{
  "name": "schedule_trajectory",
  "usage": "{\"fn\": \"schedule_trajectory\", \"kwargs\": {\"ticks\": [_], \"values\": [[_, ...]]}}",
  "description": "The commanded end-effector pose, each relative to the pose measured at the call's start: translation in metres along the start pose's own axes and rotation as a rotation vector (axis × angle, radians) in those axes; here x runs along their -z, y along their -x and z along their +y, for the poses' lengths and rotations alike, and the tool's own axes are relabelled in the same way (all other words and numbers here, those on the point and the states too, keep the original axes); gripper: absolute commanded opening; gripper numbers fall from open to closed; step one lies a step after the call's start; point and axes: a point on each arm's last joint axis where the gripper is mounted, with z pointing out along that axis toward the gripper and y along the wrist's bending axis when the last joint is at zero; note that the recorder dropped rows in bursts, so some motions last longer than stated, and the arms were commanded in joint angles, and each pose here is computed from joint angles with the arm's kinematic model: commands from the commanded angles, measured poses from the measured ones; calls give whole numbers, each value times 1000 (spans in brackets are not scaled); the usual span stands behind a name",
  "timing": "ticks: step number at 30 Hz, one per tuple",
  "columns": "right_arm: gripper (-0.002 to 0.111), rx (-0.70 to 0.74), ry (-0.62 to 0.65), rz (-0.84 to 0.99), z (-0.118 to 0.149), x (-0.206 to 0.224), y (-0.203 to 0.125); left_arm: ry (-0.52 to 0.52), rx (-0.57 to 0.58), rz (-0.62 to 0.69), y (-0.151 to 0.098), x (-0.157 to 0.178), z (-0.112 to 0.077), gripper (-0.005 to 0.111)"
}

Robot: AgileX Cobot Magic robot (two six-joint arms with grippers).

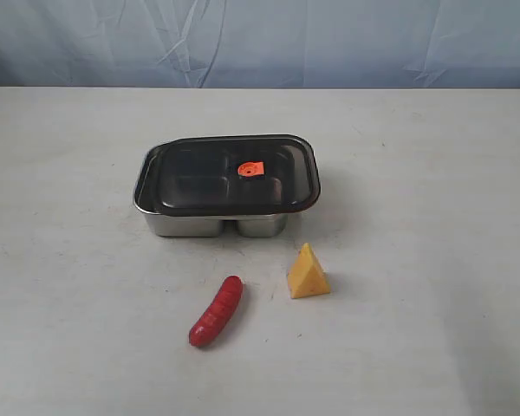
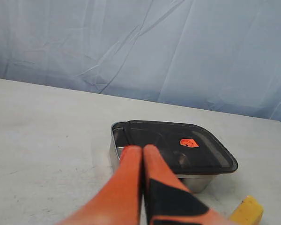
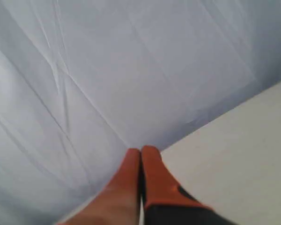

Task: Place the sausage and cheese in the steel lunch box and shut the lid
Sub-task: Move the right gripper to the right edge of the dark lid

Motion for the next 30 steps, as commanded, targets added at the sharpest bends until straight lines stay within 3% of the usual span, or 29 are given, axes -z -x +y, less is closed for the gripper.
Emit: {"fn": "schedule_trajectory", "kwargs": {"ticks": [1, 4, 6, 7, 8, 10, 12, 14, 17, 20, 22, 24, 27, 30], "values": [[-1, -522, -17, 3, -2, 0, -1, -6, 5, -10, 0, 0, 0, 0], [-1, -659, 28, 33, 2, 0, -2, -6, 5, -10, 0, 0, 0, 0], [-1, -530, 247, -10, 17, 3, 9, -6, 3, -10, 0, 0, 0, 0], [-1, -333, 412, -42, 35, 7, 19, -6, 3, -10, 0, 0, 0, 0], [-1, -246, 426, -28, 42, 7, 24, -6, 3, -10, 0, 0, 0, 0], [-1, -75, 174, 115, 45, -7, 39, -6, 3, -10, 0, 0, 0, 0], [-1, 118, 21, 214, 46, -26, 45, -6, 3, -10, 0, 0, 0, 0], [-1, 284, -64, 353, 52, -58, 44, -6, 3, -10, 0, 0, 0, 0], [-1, 354, -174, 583, 60, -118, 29, -6, 3, -10, 0, 0, 0, 0], [-1, 464, -118, 909, 68, -186, -11, -6, 3, -10, 0, 0, 0, 0], [-1, 438, -14, 1114, 74, -212, -33, -6, 3, -10, 0, 0, 0, 0], [-1, 316, 233, 1350, 84, -238, -47, -6, 3, -10, 0, 0, 0, 0], [-1, 35, 496, 1431, 89, -276, -44, -6, 3, -10, 0, 0, 0, 0], [-1, -109, 522, 1379, 67, -307, -45, -6, 3, -10, 0, 0, 0, 0]]}}
